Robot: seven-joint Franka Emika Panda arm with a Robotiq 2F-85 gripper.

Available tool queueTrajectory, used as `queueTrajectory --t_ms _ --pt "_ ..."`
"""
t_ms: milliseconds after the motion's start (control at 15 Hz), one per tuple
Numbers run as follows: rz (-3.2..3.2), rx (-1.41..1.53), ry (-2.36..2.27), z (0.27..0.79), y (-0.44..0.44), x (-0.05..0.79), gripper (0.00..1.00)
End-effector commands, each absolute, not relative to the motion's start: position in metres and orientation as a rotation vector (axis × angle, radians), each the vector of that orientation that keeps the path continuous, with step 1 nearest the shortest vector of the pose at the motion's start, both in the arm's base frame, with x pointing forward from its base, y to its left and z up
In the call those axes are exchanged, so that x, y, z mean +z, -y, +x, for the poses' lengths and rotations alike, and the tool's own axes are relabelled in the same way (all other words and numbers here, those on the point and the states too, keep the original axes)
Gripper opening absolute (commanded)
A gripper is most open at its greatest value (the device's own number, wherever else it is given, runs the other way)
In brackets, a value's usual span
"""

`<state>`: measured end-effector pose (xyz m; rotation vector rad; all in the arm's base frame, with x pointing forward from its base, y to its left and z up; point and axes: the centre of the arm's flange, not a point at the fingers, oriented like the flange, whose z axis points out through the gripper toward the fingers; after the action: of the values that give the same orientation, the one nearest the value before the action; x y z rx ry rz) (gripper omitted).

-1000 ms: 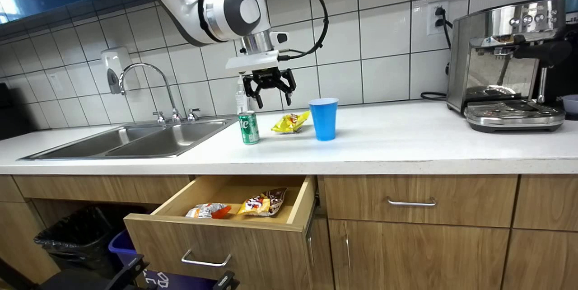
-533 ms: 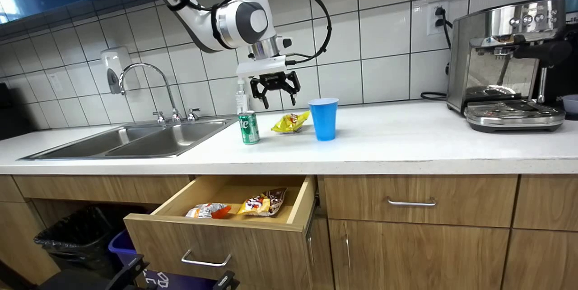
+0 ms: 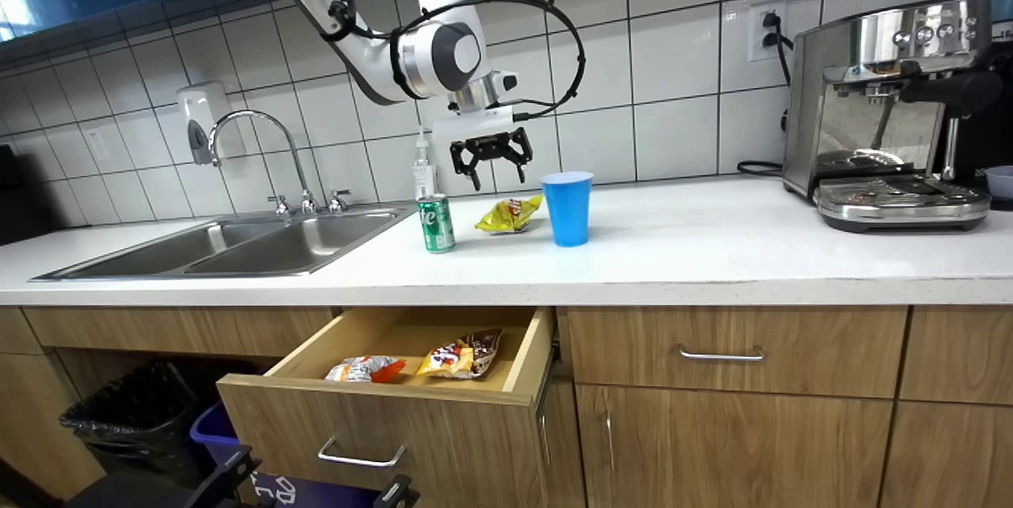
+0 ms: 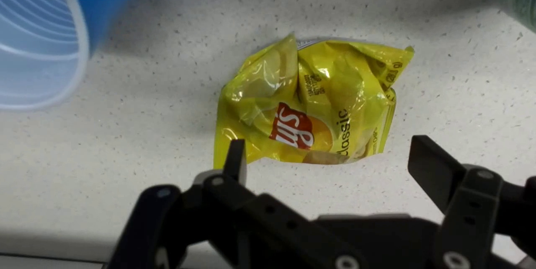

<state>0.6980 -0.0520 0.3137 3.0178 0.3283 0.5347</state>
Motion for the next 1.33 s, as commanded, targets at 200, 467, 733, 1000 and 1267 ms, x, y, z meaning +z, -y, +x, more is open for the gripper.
queueTrajectory --t_ms 200,467,733,1000,1267 --pt "2.986 0.613 -0.378 0.749 0.060 0.303 1.00" --pt "3.004 0.629 -0.372 0.760 0.060 0.297 1.00" --pt "3.022 0.607 -0.368 0.765 0.058 0.293 1.00" --pt "3.032 0.526 -0.359 0.765 0.060 0.291 1.00" --pt "3.063 0.459 -0.371 0.764 0.060 0.291 1.00"
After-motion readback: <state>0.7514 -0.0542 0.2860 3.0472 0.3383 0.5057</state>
